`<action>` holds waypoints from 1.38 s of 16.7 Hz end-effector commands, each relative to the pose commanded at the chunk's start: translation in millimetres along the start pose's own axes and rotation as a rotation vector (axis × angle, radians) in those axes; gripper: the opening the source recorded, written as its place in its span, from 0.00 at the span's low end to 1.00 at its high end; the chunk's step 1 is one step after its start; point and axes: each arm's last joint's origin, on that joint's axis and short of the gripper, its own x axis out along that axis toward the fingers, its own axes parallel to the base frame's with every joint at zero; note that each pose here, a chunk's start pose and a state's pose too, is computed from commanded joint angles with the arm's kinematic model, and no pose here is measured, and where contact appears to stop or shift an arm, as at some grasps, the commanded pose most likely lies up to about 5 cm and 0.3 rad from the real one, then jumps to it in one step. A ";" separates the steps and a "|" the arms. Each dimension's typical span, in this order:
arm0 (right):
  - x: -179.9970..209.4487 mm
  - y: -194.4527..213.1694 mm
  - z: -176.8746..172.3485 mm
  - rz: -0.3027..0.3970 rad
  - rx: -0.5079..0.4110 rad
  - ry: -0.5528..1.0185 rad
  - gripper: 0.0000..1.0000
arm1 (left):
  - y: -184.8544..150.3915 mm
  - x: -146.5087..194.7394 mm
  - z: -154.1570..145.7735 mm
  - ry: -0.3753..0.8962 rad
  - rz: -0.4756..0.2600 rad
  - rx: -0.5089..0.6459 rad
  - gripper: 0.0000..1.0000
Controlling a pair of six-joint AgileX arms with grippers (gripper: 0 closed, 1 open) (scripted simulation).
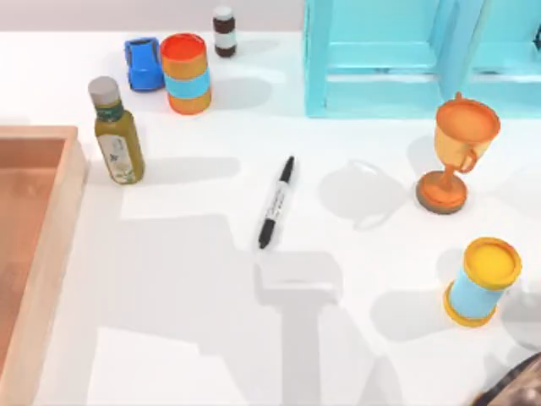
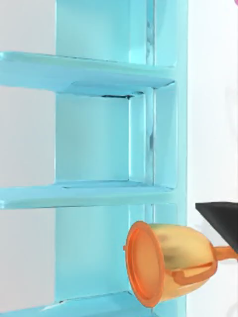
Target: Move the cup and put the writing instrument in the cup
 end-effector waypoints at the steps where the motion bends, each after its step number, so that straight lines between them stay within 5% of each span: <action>1: 0.0 0.0 0.0 0.000 0.000 0.000 1.00 | 0.3 6.3 0.6 0.002 -0.001 -0.001 1.00; 9: 0.0 0.0 0.0 0.000 0.000 0.000 1.00 | 1.3 85.6 1.4 -0.004 0.001 0.000 1.00; 15: 0.0 0.0 0.0 0.000 0.000 0.000 1.00 | 1.0 95.5 -0.4 0.000 0.000 0.000 1.00; 23: 0.0 0.0 0.0 0.000 0.000 0.000 1.00 | 1.0 95.5 -0.4 0.000 0.000 0.000 0.40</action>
